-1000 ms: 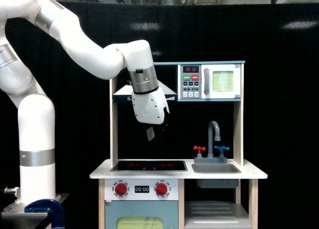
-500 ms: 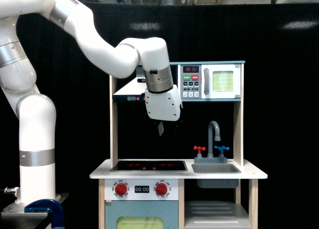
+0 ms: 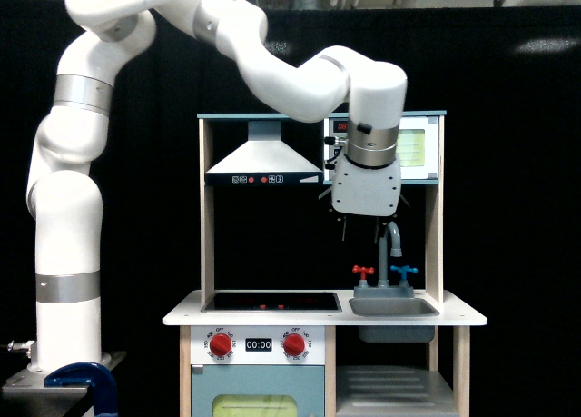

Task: Open the oven door

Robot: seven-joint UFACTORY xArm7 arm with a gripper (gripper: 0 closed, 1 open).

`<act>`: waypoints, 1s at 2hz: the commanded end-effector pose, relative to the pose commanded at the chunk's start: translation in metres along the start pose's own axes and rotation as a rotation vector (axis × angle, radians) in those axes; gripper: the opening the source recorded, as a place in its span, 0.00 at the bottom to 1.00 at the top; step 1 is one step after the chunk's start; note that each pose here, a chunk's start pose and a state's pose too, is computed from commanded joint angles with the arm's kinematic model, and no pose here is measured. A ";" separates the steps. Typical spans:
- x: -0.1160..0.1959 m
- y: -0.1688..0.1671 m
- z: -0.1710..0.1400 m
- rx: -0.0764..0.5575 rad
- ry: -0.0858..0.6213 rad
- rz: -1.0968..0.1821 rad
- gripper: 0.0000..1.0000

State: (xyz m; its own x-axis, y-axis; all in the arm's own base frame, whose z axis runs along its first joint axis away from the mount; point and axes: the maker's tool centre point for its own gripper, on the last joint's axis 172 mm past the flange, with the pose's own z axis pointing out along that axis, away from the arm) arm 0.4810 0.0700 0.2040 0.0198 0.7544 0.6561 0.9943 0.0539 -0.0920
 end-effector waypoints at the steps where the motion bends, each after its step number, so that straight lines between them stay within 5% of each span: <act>1: 0.031 0.018 0.007 0.027 0.084 -0.030 1.00; 2: 0.053 0.021 0.012 -0.027 0.124 0.004 1.00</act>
State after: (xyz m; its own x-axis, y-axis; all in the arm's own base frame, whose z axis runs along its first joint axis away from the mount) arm 0.5020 0.1190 0.2280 0.0350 0.6682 0.7431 0.9966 0.0320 -0.0757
